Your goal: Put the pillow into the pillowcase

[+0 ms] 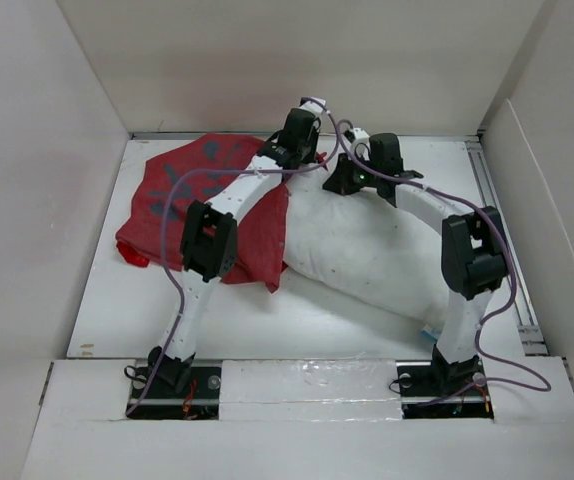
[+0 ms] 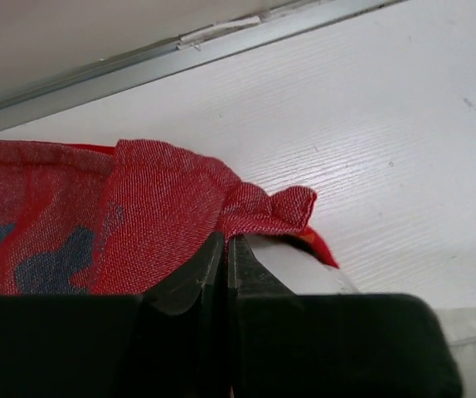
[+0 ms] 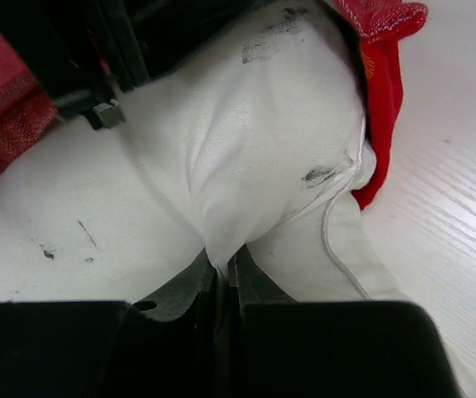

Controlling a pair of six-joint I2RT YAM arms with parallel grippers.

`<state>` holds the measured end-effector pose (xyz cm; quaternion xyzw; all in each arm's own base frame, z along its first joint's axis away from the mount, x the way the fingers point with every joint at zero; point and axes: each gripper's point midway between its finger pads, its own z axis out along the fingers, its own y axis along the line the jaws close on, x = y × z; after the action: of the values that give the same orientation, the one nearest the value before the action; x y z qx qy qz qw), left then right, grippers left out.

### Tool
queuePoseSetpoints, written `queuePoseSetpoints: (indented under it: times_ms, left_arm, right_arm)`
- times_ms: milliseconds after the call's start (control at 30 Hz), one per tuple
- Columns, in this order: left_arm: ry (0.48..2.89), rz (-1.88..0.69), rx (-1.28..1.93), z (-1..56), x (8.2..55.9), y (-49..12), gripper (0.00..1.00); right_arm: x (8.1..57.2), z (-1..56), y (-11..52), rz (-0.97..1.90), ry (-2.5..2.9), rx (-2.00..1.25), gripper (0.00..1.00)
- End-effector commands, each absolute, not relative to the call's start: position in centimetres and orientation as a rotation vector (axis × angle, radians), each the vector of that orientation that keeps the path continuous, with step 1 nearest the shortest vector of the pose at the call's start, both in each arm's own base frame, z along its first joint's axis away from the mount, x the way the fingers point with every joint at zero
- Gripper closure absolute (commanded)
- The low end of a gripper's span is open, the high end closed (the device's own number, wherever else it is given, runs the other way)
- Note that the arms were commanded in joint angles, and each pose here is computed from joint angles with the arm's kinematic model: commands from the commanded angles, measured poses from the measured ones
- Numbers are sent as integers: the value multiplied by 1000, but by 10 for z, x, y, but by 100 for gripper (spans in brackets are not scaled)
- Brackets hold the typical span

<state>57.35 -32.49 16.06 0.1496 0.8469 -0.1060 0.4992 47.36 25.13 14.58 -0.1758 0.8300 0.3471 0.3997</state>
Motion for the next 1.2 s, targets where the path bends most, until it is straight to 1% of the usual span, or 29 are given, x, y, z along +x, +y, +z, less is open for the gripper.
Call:
queuePoseSetpoints:
  times_ms: [0,33,67,100,167,200,233,267,300,333,400,433,467,500,600,700,733,767,800,833,867,900,933,967,1000,1067,1100,1167]
  left_arm:
    - [1796,-360,201,317,560,-317,100]
    - [1760,-387,209,338,550,-325,100]
    - [1770,-391,204,341,547,-324,100]
    - [1733,-429,220,364,537,-333,100]
    - [1707,-462,243,385,518,-346,100]
    - [1694,-476,250,396,510,-349,100]
    - [1700,-502,238,399,503,-354,100]
    - [1683,-533,228,415,492,-356,100]
    - [1705,-580,245,415,482,-359,100]
    - [1711,-617,240,419,476,-361,100]
    - [1727,-717,229,433,457,-362,100]
    - [1748,-740,234,429,451,-363,100]
    - [1758,-749,222,430,447,-361,100]
    - [1751,-780,228,438,436,-364,100]
    - [1806,-796,191,426,429,-366,100]
    - [1828,-931,237,429,408,-384,100]
    - [1818,-952,259,435,396,-392,100]
    - [1803,-957,261,442,388,-393,100]
    - [1791,-1007,272,452,367,-408,100]
    - [1800,-1004,273,450,366,-408,100]
    - [1811,-1006,282,448,362,-410,100]
    - [1833,-1023,255,445,360,-411,100]
    - [1847,-1035,255,443,355,-414,100]
    - [1875,-1042,257,434,354,-417,100]
    - [1916,-1024,261,416,356,-419,100]
    - [1919,-1047,251,412,353,-425,100]
    - [1939,-1056,251,403,351,-427,100]
    - [1914,-1110,254,409,344,-428,100]
  right_arm:
    - [454,156,284,997,2053,-545,100]
    - [452,166,287,1026,2029,-545,100]
    - [454,178,290,1046,1980,-556,100]
    - [448,185,294,1090,1952,-577,100]
    - [442,208,298,1138,1894,-575,100]
    - [440,228,302,1172,1816,-607,100]
    - [436,247,301,1178,1770,-602,100]
    - [432,258,301,1207,1753,-570,100]
    - [442,277,290,1173,1692,-528,100]
    - [440,285,284,1181,1670,-502,100]
    - [430,328,268,1230,1569,-425,100]
    - [432,356,253,1212,1449,-403,100]
    - [426,360,246,1228,1426,-380,100]
    - [413,383,243,1251,1370,-367,100]
    - [390,415,238,1235,1253,-392,100]
    - [399,411,250,1149,1249,-303,100]
    - [408,399,255,1138,1274,-283,100]
    - [413,395,257,1138,1266,-285,100]
    - [410,388,265,1162,1277,-318,100]
    - [410,388,265,1162,1277,-319,100]
    - [409,399,256,1125,1255,-275,100]
    - [396,423,246,1075,1220,-241,100]
    - [397,433,238,957,1208,-243,100]
    - [407,427,225,840,1273,-156,100]
    - [400,435,228,797,1268,-143,100]
    - [400,444,222,716,1249,-114,100]
    - [405,438,222,705,1263,-102,100]
    - [425,395,233,684,1358,-96,100]
